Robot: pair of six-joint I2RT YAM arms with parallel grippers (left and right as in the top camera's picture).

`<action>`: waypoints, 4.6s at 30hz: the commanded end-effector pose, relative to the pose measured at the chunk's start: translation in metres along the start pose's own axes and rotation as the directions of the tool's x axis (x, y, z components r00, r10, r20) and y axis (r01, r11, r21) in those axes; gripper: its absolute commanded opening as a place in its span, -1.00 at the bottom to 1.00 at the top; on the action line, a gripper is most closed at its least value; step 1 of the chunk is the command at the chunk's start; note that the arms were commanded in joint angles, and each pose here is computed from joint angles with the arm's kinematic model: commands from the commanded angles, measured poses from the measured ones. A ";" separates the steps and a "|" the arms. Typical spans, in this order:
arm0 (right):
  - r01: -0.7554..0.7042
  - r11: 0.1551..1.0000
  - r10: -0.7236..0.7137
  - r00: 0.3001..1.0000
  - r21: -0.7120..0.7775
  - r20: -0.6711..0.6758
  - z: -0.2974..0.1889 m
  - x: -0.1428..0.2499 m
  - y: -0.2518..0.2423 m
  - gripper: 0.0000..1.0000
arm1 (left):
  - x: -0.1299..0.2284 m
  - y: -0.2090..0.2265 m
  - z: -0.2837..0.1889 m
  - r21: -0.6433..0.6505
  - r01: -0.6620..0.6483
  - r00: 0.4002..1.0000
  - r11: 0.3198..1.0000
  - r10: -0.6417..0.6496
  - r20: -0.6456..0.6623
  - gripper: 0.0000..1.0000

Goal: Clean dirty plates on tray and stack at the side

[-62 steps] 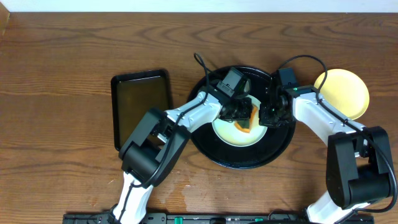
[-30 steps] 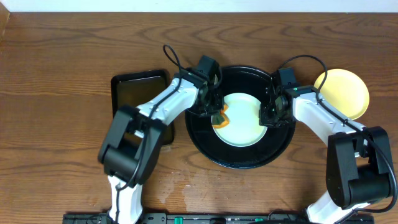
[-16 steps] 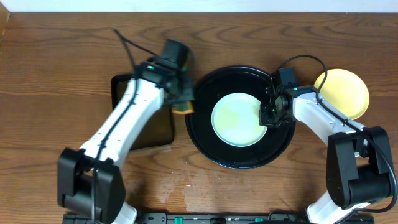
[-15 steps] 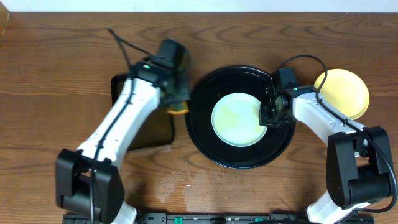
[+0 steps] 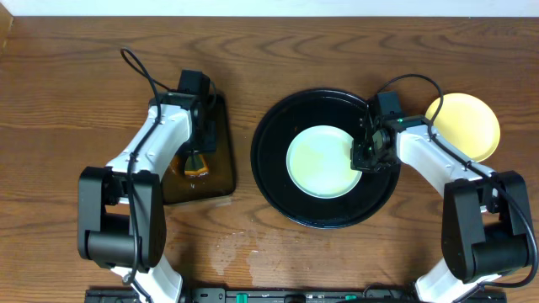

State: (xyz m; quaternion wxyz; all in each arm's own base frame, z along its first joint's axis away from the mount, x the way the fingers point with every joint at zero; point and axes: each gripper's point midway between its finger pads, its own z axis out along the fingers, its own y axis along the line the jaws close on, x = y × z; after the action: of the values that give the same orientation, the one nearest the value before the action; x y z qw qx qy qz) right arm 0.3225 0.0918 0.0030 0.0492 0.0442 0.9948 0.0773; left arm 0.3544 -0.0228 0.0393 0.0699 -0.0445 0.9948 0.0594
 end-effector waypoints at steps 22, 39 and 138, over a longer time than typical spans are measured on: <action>0.051 0.996 -0.048 0.998 0.075 -0.040 0.015 0.009 -0.017 -0.98 | 0.028 -0.213 -0.021 0.552 -0.187 0.976 0.812 0.217 0.010 -0.10; 0.165 0.910 -0.207 0.976 -0.380 -0.072 0.000 0.023 0.039 -0.97 | 0.043 -0.229 0.020 0.658 -0.118 0.963 0.743 0.249 -0.108 -0.85; 0.848 0.484 -0.628 0.166 0.215 0.760 -0.188 -0.026 0.336 -0.98 | 0.010 0.094 -0.168 0.512 0.354 0.877 0.782 -0.469 0.109 0.22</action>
State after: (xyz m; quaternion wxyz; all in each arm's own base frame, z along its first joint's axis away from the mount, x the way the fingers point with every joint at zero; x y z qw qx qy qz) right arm 0.3540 0.3930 0.2246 0.4852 -0.4537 0.7354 0.1338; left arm 0.3120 0.0453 0.2069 0.1917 -0.2461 0.9272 -0.2075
